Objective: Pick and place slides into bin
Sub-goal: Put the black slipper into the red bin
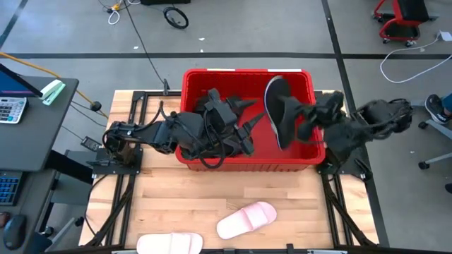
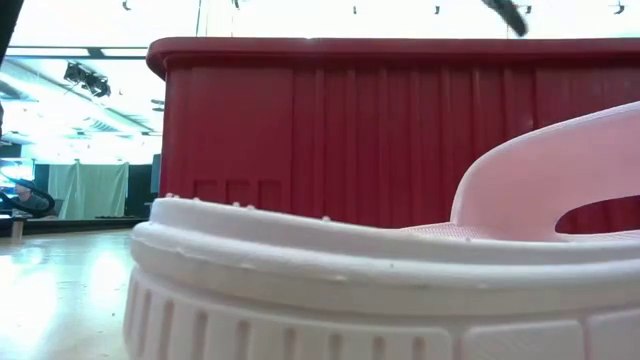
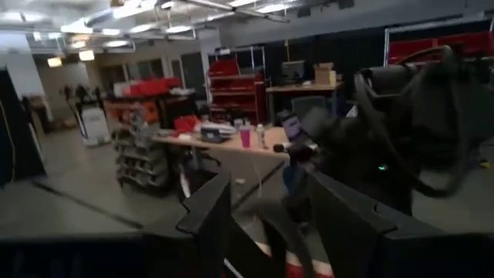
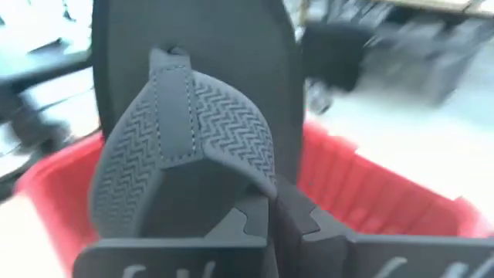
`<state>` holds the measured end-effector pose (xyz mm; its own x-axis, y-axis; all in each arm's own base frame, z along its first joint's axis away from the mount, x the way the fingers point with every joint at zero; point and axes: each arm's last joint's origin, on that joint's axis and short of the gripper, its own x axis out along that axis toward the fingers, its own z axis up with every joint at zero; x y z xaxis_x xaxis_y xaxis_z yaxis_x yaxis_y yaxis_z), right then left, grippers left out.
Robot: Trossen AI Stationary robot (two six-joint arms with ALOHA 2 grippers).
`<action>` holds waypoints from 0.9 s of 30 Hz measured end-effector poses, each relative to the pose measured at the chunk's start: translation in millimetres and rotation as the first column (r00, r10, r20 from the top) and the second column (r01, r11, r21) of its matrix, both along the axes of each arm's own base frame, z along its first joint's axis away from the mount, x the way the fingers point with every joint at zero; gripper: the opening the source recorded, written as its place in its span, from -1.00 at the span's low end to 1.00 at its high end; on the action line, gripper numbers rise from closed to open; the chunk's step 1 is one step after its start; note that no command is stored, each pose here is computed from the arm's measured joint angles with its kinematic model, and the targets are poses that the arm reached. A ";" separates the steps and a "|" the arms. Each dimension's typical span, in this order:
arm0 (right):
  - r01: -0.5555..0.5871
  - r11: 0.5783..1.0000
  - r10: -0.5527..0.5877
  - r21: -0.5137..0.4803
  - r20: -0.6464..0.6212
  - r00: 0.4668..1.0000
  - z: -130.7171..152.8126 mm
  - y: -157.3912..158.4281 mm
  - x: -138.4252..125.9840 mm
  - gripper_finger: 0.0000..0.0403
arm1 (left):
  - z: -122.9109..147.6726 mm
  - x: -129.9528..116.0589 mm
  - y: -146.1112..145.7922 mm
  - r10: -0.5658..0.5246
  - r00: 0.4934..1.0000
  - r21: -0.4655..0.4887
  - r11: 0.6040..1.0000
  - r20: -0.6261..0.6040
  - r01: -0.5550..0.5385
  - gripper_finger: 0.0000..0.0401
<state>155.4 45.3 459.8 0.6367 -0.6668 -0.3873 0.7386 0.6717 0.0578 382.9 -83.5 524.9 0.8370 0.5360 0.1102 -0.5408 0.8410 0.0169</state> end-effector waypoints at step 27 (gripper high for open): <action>-0.145 0.982 0.162 -0.118 0.147 0.976 36.1 -18.8 43.2 -1.00 | -60.5 66.1 42.9 0.031 0.992 -0.025 0.999 -0.121 -0.035 -0.07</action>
